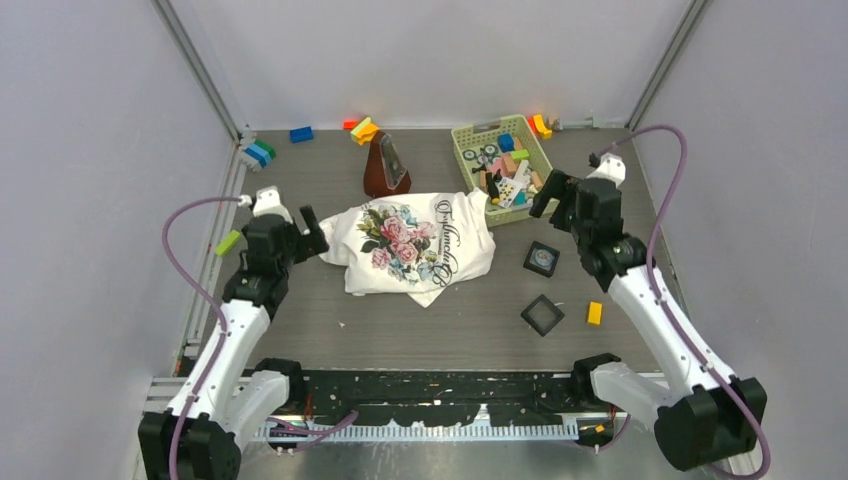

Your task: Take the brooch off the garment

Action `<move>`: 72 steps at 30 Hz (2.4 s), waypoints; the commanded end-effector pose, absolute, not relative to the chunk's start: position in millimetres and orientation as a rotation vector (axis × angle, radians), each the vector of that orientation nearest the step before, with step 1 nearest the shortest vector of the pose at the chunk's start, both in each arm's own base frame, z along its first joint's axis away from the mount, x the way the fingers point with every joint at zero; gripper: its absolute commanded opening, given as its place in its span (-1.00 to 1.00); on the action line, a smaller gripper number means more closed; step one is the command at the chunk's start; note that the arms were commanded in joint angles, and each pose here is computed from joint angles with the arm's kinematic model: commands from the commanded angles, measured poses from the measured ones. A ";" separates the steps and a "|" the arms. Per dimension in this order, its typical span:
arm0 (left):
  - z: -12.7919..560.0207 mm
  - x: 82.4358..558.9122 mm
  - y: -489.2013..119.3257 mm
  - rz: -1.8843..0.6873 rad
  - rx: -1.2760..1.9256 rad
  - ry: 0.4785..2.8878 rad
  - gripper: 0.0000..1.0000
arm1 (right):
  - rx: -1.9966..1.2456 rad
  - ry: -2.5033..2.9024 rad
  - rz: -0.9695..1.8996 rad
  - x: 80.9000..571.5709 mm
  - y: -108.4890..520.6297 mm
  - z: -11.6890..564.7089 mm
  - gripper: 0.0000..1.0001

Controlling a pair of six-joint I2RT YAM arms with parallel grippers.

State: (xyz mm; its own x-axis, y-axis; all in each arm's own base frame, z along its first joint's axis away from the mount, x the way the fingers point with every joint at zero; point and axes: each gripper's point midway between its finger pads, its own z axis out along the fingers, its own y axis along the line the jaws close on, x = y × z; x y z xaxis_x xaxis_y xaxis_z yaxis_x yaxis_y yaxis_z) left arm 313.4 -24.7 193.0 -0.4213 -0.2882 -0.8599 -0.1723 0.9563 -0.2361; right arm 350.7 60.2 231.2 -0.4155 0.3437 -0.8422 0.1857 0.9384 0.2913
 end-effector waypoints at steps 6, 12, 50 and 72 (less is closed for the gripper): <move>155.4 322.7 14.5 0.112 -0.265 1.779 0.99 | 0.471 1.779 0.025 360.7 0.2 222.5 0.99; 128.2 332.4 -1.0 0.049 -0.165 1.757 0.95 | 0.496 1.763 -0.219 371.0 -38.5 172.2 0.99; 74.8 388.8 -8.5 0.139 0.040 1.792 0.99 | 0.320 1.651 -0.204 358.3 -33.2 107.7 0.97; 74.7 389.6 -7.9 0.143 0.034 1.795 0.99 | 0.382 1.720 -0.229 379.8 -43.3 76.4 0.99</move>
